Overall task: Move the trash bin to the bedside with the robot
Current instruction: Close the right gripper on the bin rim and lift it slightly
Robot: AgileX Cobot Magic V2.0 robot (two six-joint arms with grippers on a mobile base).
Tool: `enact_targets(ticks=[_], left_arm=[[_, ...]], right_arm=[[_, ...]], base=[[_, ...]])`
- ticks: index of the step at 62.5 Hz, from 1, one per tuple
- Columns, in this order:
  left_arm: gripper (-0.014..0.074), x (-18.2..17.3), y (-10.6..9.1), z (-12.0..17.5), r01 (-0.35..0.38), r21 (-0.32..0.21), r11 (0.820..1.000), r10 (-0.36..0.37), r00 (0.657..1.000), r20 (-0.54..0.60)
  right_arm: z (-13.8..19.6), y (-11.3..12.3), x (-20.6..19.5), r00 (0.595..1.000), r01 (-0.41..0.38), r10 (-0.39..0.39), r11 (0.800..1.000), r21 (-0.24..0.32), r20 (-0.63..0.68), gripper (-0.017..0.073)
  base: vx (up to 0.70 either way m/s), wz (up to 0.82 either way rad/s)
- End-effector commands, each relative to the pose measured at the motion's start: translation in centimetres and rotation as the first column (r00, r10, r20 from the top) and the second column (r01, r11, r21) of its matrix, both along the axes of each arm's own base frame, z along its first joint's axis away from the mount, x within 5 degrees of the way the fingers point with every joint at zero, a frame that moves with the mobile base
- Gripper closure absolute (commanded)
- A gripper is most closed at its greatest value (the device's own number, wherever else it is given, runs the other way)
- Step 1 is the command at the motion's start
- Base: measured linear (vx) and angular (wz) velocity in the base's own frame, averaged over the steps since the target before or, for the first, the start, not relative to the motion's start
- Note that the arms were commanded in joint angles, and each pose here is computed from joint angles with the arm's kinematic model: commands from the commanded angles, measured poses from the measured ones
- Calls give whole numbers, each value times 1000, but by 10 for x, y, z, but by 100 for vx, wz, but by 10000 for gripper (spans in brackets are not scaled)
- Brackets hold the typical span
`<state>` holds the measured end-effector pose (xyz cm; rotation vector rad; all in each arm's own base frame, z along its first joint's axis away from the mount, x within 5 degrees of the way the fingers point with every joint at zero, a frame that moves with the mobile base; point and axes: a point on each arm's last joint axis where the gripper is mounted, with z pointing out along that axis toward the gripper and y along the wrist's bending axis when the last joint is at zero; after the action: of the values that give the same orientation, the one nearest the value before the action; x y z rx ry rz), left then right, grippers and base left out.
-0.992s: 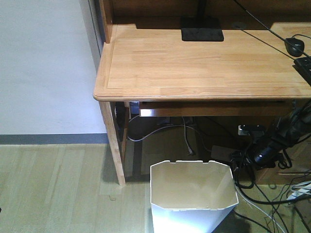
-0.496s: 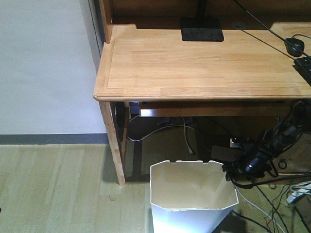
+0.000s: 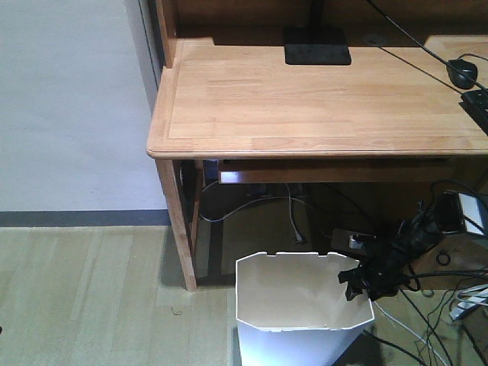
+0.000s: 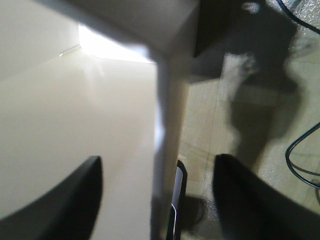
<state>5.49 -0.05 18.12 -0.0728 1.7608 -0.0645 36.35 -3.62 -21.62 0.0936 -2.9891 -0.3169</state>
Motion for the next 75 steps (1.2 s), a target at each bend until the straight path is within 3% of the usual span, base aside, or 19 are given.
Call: enact_targets(ticks=[1, 9, 21, 35, 45, 64, 69, 75], left_arm=[[599, 0, 0, 3, -4, -10, 1000, 4, 997, 72], [599, 0, 0, 3, -4, -10, 1000, 4, 997, 72], [599, 0, 0, 3, -4, -10, 1000, 4, 997, 72], [599, 0, 0, 3, -4, -10, 1000, 4, 997, 72], [599, 0, 0, 3, -4, -10, 1000, 4, 997, 72], [599, 0, 0, 3, -4, -10, 1000, 4, 997, 72], [599, 0, 0, 3, -4, -10, 1000, 4, 997, 72], [599, 0, 0, 3, -4, -10, 1000, 4, 997, 72]], right_arm=[[21, -4, 25, 998, 22, -22, 1000, 3, 56, 316], [16, -3, 26, 998, 40, -41, 999, 15, 54, 578], [17, -2, 28, 998, 10, -12, 999, 40, 54, 570], [32, 4, 35, 998, -11, 3, 993, 121, 68, 568], [43, 6, 37, 996, -77, 68, 983, 165, 63, 566], [89, 5, 32, 987, -118, 100, 983, 137, 128, 566], [104, 4, 26, 985, -113, 89, 980, 164, 145, 566], [125, -2, 17, 985, -61, 24, 975, 215, 174, 566]], base=[[0, 0], [0, 0], [0, 0], [0, 0], [0, 0], [0, 0], [0, 0], [0, 0]])
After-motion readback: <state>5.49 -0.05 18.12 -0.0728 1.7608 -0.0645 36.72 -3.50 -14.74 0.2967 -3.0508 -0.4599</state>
